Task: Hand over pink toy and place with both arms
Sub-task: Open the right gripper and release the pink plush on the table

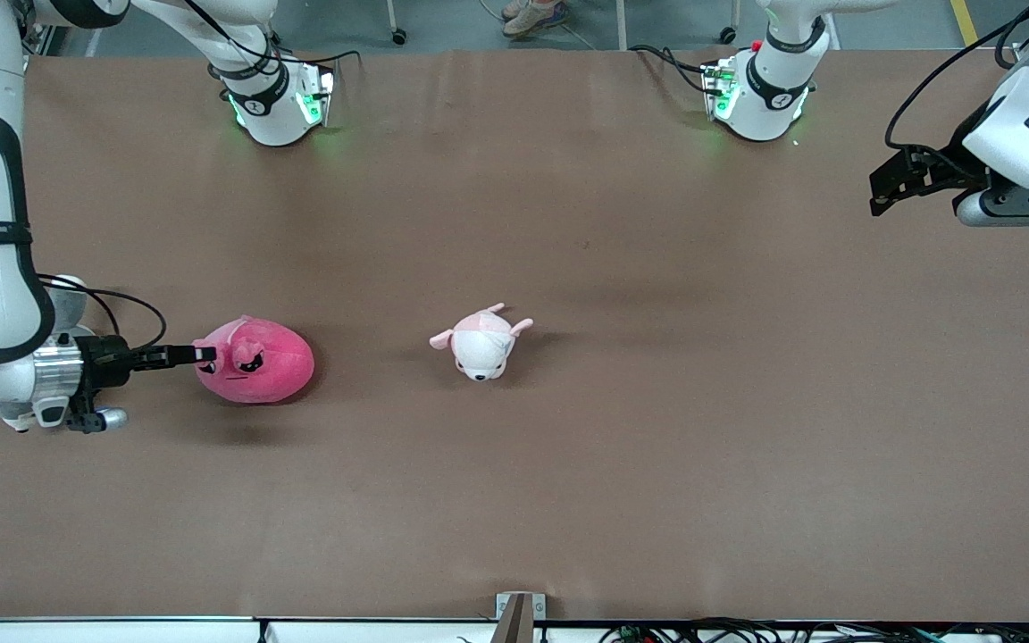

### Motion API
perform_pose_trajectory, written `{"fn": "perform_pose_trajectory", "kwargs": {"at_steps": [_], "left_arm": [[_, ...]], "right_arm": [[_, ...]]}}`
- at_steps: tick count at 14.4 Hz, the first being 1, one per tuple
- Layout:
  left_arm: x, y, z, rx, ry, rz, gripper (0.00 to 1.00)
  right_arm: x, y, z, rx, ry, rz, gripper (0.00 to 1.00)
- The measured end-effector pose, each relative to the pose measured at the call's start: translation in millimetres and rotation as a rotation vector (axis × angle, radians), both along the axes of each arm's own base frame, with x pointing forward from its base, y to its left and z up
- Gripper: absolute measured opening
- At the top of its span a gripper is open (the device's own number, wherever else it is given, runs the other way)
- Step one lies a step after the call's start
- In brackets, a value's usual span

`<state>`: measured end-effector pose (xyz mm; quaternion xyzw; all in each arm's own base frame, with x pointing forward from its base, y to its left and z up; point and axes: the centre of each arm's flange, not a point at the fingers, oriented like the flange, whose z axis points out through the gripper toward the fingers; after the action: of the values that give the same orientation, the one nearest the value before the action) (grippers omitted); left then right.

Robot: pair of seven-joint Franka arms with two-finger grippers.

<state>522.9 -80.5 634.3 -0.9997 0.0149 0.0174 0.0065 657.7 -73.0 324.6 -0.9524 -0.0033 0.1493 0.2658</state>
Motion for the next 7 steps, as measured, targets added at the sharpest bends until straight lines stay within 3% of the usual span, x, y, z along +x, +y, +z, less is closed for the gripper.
{"fn": "perform_pose_trajectory", "kwargs": {"at_steps": [4,7], "left_arm": [[-0.4,-0.1,1.2,0.0,-0.003,0.0,1.0],[-1.6,-0.4,3.8,0.0,-0.009,-0.001,1.0]], "right_arm": [[15.0,-8.8,49.0,-0.089,-0.066,-0.023,0.96],[12.7,-8.6,107.5,-0.228,-0.103,-0.062,1.0]]}}
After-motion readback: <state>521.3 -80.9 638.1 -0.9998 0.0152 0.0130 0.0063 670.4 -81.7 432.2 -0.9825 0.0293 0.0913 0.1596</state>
